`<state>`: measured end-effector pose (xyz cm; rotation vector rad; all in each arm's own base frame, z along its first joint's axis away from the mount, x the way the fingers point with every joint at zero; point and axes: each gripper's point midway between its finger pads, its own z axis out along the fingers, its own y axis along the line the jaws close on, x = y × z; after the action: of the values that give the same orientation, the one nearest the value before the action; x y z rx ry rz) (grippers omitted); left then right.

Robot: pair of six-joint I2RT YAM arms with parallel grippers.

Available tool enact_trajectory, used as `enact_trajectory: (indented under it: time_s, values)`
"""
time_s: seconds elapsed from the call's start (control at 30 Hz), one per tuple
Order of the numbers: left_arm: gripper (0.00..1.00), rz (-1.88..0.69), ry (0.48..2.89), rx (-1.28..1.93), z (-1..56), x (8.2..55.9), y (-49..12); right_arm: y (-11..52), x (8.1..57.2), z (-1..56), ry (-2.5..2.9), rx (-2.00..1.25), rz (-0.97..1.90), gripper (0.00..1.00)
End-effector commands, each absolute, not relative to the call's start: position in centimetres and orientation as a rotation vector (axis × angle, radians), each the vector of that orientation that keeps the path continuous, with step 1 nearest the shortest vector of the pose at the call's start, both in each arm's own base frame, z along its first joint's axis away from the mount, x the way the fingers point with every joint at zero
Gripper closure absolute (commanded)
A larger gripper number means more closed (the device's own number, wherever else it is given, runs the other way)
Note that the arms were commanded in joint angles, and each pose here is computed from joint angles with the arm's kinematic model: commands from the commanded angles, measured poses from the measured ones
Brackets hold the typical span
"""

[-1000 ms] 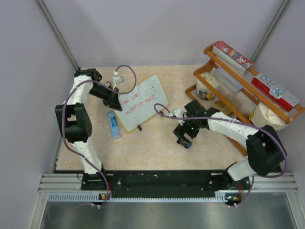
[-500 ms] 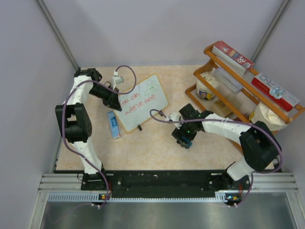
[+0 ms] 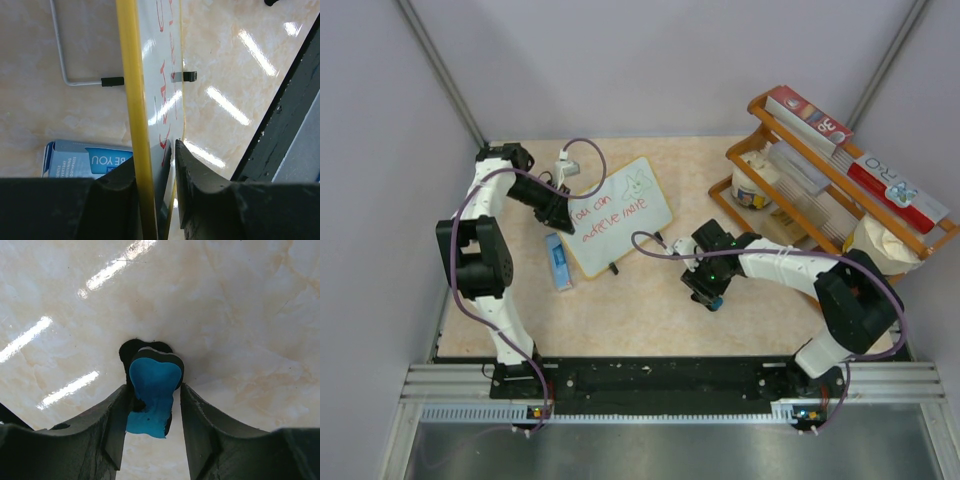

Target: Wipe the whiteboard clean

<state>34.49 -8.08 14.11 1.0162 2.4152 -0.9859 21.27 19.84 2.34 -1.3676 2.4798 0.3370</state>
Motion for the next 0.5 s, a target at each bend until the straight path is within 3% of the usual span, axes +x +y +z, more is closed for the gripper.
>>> enact_trajectory:
  time_s: [0.0, 0.23, 0.27, 0.47]
  values:
    - [0.71, -1.01, 2.397, 1.028, 15.6, 33.5, -8.4, 20.5, 21.2, 2.1, 2.468, -1.376, 0.329, 0.57]
    - [0.64, -1.011, 2.39, 1.035, 15.6, 33.4, -8.5, 20.5, 21.5, 2.6, 2.451, -1.364, 0.318, 0.76]
    - [0.53, -1.008, 2.386, 1.04, 15.7, 33.4, -8.5, 20.5, 21.5, 2.8, 2.45, -1.363, 0.318, 0.8]
    - [0.39, -0.987, 2.365, 1.044, 15.8, 33.8, -8.5, 20.8, 22.0, 4.3, 2.412, -1.343, 0.319, 0.97]
